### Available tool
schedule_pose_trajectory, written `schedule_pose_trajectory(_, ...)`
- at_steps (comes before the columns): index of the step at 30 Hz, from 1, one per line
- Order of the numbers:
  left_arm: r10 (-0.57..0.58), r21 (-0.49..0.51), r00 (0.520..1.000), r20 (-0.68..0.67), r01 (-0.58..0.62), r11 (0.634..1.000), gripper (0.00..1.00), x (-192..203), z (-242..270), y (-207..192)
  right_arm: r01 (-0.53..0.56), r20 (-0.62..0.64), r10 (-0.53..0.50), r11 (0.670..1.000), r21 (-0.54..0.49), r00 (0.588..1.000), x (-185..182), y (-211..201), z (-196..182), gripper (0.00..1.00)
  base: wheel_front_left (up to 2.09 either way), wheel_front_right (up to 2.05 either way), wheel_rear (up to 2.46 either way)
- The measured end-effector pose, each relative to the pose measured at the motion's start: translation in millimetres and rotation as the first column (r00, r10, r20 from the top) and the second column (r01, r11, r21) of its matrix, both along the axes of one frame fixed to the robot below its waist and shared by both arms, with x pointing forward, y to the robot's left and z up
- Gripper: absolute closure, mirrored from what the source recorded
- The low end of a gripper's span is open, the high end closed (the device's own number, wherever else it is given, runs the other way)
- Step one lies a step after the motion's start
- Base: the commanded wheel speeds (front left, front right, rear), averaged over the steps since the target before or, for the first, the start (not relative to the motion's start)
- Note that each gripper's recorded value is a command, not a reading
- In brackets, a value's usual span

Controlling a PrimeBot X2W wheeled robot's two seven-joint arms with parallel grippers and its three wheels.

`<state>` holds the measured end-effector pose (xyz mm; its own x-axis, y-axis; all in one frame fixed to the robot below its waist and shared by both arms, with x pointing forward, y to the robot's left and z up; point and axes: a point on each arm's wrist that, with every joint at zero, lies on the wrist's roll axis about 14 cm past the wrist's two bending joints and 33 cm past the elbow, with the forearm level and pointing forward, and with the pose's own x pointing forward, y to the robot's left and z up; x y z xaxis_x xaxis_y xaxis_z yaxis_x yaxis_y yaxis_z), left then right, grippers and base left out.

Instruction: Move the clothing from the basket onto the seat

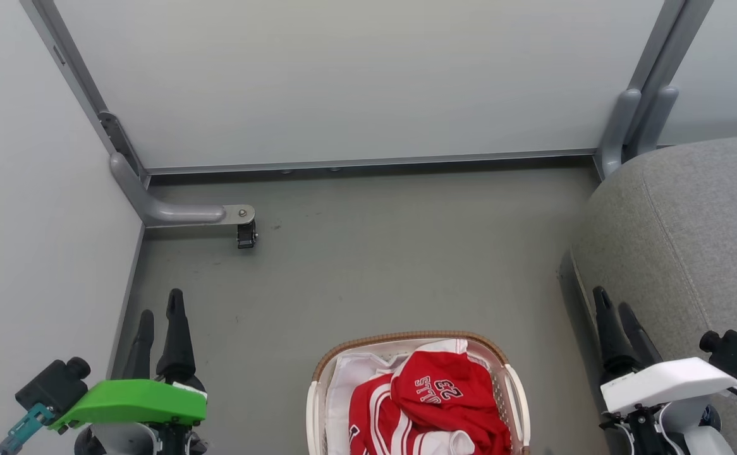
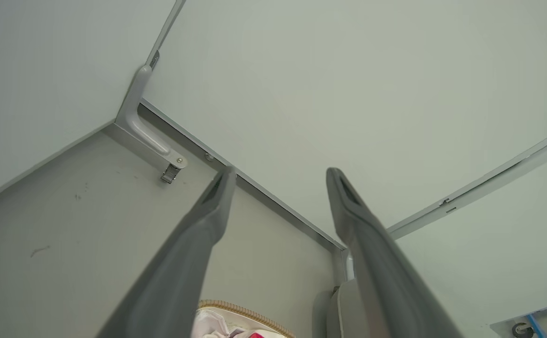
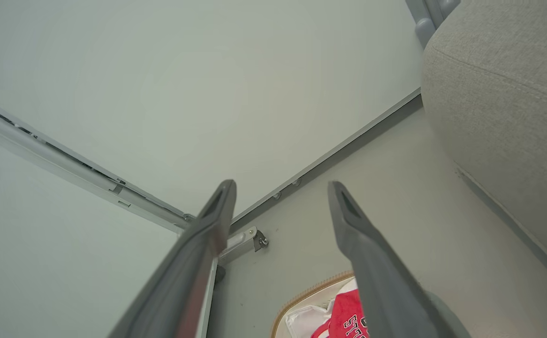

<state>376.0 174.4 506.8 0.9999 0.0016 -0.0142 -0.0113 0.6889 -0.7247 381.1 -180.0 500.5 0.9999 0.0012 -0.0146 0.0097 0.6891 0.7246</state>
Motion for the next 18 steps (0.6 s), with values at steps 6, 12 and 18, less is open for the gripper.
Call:
schedule_pose_trajectory(6, -0.005, 0.094, 1.0, -0.021, 0.007, 0.996, 0.0, -4.8, -8.9, -2.7, -0.01, -0.008, 0.01, 0.997, -0.082, 1.0, -0.7, 2.4, -4.2, 0.0, 0.0, 0.0, 0.0)
schedule_pose_trajectory(12, -0.006, 0.175, 0.999, -0.034, 0.012, 0.985, 0.0, -8.8, -15.7, -2.6, -0.018, -0.003, 0.018, 0.988, -0.154, 1.0, -0.8, 4.5, -4.6, 0.0, 0.0, 0.0, 0.0)
schedule_pose_trajectory(18, -0.008, 0.237, 0.999, -0.034, 0.016, 0.971, 0.0, -11.3, -17.8, -2.8, -0.028, 0.003, 0.029, 0.975, -0.22, 1.0, -0.8, 7.3, -4.9, 0.0, 0.0, 0.0, 0.0)
